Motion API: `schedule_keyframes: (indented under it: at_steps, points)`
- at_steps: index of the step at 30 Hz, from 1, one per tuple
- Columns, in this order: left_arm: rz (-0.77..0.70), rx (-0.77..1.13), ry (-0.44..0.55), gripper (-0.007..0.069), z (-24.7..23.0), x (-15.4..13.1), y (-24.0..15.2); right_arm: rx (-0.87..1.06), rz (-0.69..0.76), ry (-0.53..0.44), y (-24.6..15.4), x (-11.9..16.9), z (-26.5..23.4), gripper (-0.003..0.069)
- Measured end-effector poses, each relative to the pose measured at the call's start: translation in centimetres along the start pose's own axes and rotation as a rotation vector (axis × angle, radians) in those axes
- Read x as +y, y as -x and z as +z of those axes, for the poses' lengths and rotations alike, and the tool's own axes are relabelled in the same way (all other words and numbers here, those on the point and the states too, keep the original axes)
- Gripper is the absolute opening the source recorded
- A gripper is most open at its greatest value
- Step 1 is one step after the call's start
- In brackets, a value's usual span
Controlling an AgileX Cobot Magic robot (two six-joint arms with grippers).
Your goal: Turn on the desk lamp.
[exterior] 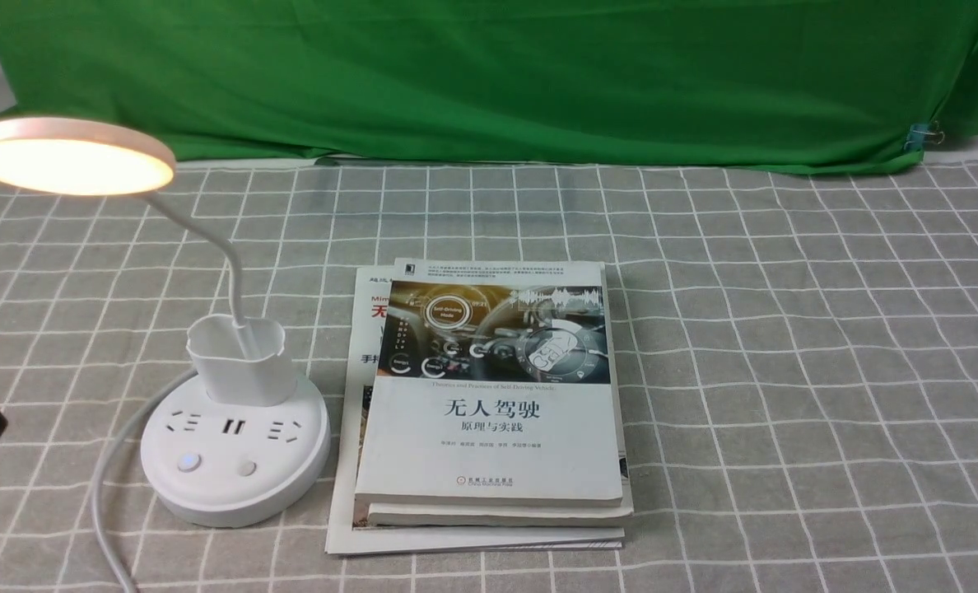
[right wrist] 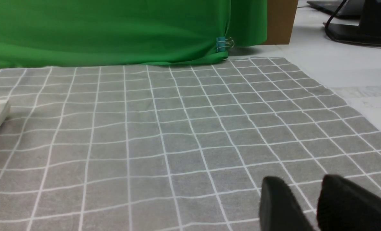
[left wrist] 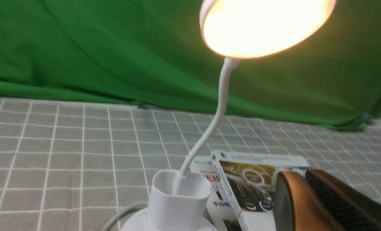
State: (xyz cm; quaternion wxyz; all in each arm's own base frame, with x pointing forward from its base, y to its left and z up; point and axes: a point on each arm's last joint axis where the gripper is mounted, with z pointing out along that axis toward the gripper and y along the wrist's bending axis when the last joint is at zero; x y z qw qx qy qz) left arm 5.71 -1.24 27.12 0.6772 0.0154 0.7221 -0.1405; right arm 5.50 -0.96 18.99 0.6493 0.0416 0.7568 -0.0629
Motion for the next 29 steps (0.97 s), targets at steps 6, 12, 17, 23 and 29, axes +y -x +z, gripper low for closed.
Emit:
schedule_keyframes:
  at_steps: [6,12,17,23,29]
  points:
    - [-0.020,-0.038,0.067,0.0019,-0.6,1.0,-3.7,0.000,0.000,0.000,0.0,0.0,0.0,0.0245]
    - [-0.019,0.067,0.094,0.0019,0.1,1.8,-7.6,0.000,0.000,0.000,0.0,0.0,0.0,0.0245]
    - [-0.014,0.081,0.100,0.0019,0.1,1.9,-7.8,0.000,0.000,0.000,0.0,0.0,0.0,0.0245]
    - [-0.009,0.081,0.100,0.0019,0.1,1.9,-7.8,0.000,0.000,0.000,0.0,0.0,0.0,0.0245]
    - [0.027,0.083,0.099,0.0019,0.1,1.9,-7.8,0.000,0.000,0.000,0.0,0.0,0.0,0.0245]
